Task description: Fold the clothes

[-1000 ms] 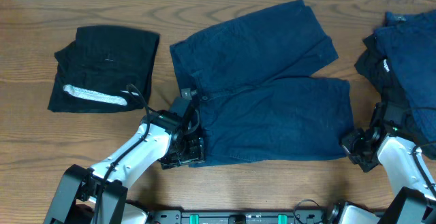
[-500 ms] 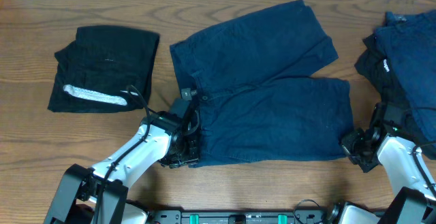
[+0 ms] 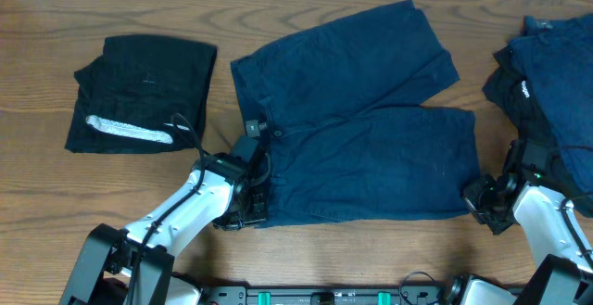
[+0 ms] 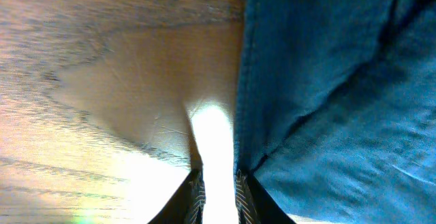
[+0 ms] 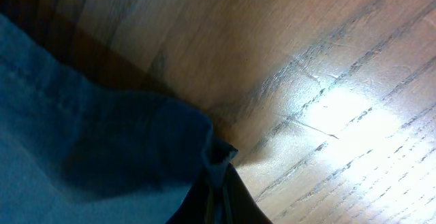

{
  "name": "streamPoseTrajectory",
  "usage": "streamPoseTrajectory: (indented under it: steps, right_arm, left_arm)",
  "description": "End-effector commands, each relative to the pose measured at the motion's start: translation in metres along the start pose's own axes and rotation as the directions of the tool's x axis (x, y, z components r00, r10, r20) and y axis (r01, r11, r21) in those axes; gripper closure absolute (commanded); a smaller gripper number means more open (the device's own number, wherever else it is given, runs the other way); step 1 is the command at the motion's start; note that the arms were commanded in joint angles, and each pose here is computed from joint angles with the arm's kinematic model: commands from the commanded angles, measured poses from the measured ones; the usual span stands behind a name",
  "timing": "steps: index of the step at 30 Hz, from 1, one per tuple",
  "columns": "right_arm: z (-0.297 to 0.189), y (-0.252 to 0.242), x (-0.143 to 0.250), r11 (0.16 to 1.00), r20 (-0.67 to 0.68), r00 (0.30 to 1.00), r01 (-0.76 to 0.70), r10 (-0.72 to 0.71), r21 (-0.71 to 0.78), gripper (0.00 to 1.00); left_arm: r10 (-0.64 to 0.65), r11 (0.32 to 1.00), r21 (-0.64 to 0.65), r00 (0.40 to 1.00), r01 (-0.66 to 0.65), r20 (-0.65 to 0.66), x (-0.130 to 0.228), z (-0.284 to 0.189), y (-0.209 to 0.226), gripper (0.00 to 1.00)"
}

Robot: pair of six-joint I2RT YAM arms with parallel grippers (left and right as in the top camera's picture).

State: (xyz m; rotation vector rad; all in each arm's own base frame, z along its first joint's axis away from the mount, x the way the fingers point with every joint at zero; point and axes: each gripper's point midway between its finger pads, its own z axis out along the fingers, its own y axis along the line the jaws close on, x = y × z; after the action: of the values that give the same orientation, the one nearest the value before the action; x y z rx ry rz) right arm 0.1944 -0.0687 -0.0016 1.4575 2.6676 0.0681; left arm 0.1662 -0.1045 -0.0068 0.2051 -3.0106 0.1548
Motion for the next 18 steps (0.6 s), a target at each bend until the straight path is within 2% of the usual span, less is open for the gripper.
streamPoseTrajectory:
  steps: [1, 7, 12, 14, 18]
  right_arm:
    - [0.000, -0.001, 0.001, 0.999, -0.008, 0.999, 0.033, -0.033, -0.006, 0.94]
    - [0.000, 0.006, 0.005, 0.997, -0.030, 0.998, 0.062, -0.064, -0.047, 0.90]
    - [0.000, 0.006, 0.005, 0.997, -0.030, 0.998, 0.062, -0.064, -0.047, 0.89]
    - [0.000, 0.006, 0.005, 0.997, -0.030, 0.997, 0.063, -0.064, -0.047, 0.88]
    - [0.000, 0.007, 0.005, 0.997, -0.029, 0.998, 0.063, -0.064, -0.048, 0.88]
  left_arm:
    - [-0.003, 0.996, -0.092, 1.000, 0.004, 0.012, 0.001, 0.006, 0.019, 0.81]
    - [-0.019, 0.996, -0.092, 1.000, 0.020, 0.011, -0.002, 0.003, 0.020, 0.81]
    - [-0.060, 0.993, -0.098, 0.998, 0.059, -0.004, -0.009, -0.018, 0.021, 0.79]
    - [-0.067, 0.993, -0.095, 0.998, 0.067, -0.001, -0.014, -0.030, 0.018, 0.77]
    - [-0.041, 0.999, -0.036, 0.999, 0.041, 0.001, -0.018, -0.038, -0.001, 0.64]
